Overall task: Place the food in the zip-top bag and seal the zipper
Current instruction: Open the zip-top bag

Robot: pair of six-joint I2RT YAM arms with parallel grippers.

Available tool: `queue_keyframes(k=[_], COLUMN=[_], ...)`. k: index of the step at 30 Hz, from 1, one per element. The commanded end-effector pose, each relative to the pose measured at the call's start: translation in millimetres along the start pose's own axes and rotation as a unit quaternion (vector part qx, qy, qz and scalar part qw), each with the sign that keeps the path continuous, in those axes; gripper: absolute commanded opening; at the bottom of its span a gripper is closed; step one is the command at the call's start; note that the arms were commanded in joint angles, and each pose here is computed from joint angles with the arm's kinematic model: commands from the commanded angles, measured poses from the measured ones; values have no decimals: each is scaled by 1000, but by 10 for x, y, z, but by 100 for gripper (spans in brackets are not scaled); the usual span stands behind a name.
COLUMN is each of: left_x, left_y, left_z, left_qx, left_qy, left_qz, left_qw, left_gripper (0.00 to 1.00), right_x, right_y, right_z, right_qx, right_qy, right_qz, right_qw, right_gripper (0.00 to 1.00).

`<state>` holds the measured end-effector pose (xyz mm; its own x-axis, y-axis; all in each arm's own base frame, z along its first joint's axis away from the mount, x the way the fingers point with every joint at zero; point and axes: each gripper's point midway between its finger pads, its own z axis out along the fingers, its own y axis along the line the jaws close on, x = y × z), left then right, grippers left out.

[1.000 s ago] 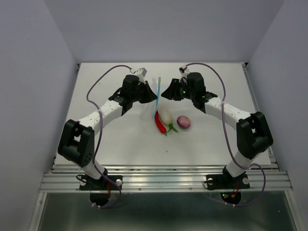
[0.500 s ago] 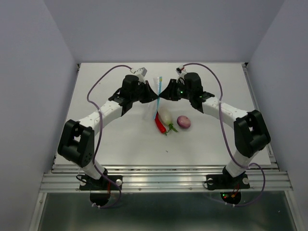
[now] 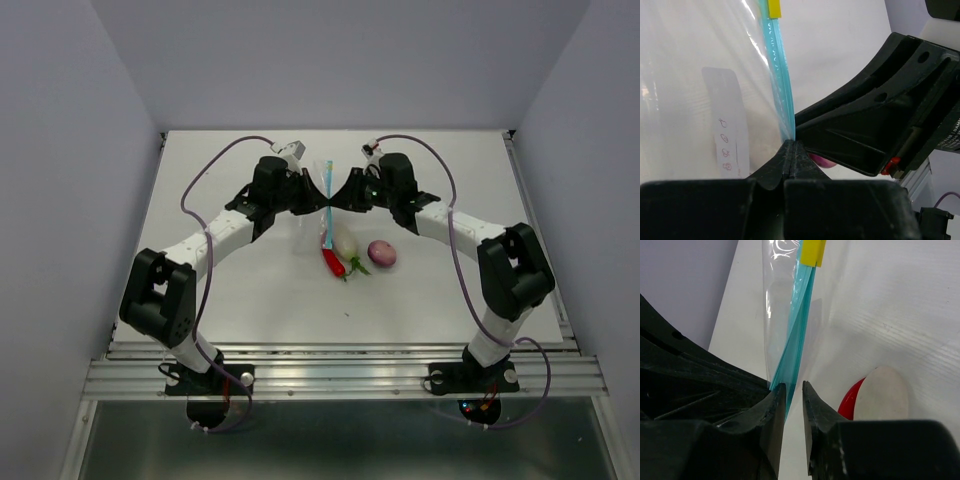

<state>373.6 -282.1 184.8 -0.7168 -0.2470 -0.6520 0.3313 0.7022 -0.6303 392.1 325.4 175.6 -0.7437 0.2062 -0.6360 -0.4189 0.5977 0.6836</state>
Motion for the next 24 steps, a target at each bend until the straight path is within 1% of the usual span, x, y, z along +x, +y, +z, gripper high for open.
queue_keyframes(k=[1, 2, 3, 8, 10, 12, 15, 17, 18, 19, 24], left_x=[-143, -153, -142, -111, -118, -166, -252, -355, -381, -379, -416], left_y=[-312, -296, -272, -159, -129, -134, -91, -66, -58, -38, -22], left_z=[-128, -129, -122, -87, -95, -123, -202, -269, -294, -316, -398], left_qx=[56, 53, 48, 23, 14, 8, -18, -40, -45, -53, -66], left_qy=[-22, -25, -24, -21, -23, -31, -45, -65, -69, -68, -78], left_qz=[17, 17, 16, 13, 15, 19, 27, 33, 35, 36, 39], left_qw=[998, 998, 998, 999, 1000, 999, 998, 997, 996, 996, 994], left_gripper=[0, 0, 0, 0, 0, 0, 0, 0, 0, 0, 0], right_x=[-240, -242, -269, -291, -359, -371, -372, -381, -351, -384, -432], right_y=[371, 388, 417, 502, 526, 457, 131, 12, -65, -148, -227], right_z=[25, 23, 19, -47, -103, -123, -124, -150, -165, -188, -263], right_qx=[-64, -69, -74, -92, -88, -69, 17, 50, 68, 92, 122], right_qy=[-32, -33, -39, -50, -70, -81, -88, -93, -89, -100, -111], right_qz=[-17, -16, -13, -15, -20, -23, -31, -34, -37, -40, -50], right_qw=[997, 997, 996, 994, 993, 994, 995, 994, 993, 990, 985], right_gripper=[18, 11, 1, 1, 1, 1, 1, 1, 1, 1, 1])
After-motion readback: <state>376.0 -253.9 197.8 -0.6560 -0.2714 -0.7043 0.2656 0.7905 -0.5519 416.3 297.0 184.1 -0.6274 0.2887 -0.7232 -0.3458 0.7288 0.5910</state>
